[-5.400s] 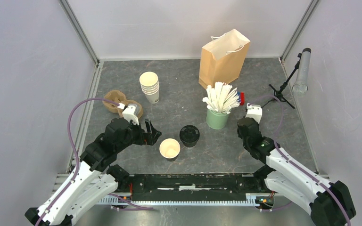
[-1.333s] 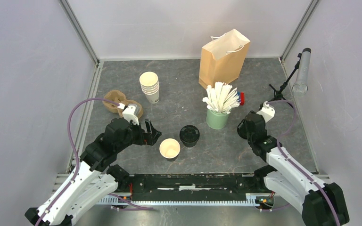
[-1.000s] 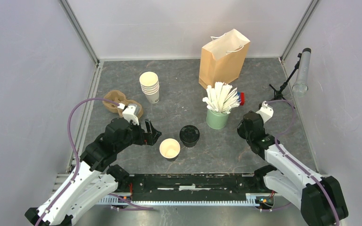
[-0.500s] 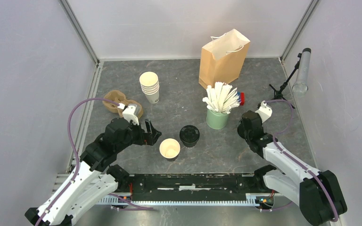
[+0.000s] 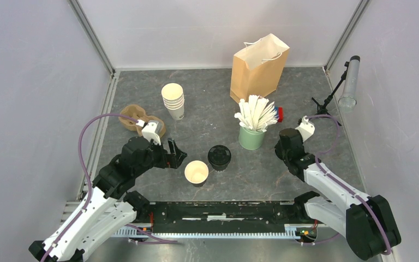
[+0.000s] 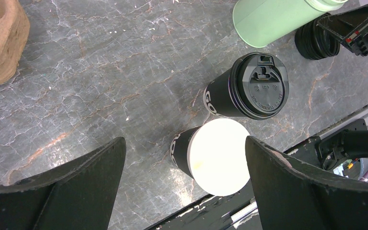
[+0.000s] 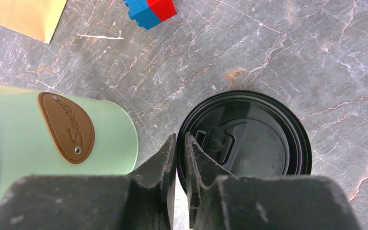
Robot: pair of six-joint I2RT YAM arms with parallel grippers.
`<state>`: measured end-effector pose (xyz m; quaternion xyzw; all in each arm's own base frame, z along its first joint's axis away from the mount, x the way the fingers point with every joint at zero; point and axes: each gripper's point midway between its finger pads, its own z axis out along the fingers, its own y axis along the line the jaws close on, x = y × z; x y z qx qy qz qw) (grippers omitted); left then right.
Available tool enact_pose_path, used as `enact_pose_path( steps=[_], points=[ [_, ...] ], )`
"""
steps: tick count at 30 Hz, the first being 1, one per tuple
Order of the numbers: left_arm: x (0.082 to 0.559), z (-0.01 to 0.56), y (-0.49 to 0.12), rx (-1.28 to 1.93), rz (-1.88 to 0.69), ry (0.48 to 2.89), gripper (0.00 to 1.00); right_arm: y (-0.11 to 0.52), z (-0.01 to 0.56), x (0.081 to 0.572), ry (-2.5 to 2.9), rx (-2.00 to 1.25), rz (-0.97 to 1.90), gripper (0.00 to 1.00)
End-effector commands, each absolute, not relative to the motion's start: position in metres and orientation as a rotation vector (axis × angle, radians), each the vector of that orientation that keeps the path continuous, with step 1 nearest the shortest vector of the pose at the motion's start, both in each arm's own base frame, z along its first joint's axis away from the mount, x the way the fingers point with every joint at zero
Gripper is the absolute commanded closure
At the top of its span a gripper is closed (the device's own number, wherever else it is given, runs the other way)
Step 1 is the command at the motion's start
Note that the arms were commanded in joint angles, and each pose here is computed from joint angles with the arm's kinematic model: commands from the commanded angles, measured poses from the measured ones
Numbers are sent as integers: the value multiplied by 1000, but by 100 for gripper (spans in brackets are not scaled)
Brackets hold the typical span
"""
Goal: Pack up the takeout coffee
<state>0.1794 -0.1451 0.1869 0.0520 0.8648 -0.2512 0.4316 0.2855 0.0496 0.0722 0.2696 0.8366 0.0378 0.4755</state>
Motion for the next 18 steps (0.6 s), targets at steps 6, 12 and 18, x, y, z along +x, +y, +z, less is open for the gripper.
enact_pose_path(
  steps=[6, 12, 18],
  points=[
    [183, 191, -148, 176, -620, 2128, 0, 44, 97, 293, 1961, 656, 95, 90],
    [182, 191, -148, 178, -622, 2127, 0, 41, 107, 289, 1932, 638, 96, 89],
    [182, 191, -148, 177, -624, 2127, 0, 38, 105, 286, 1932, 602, 79, 85]
  ],
)
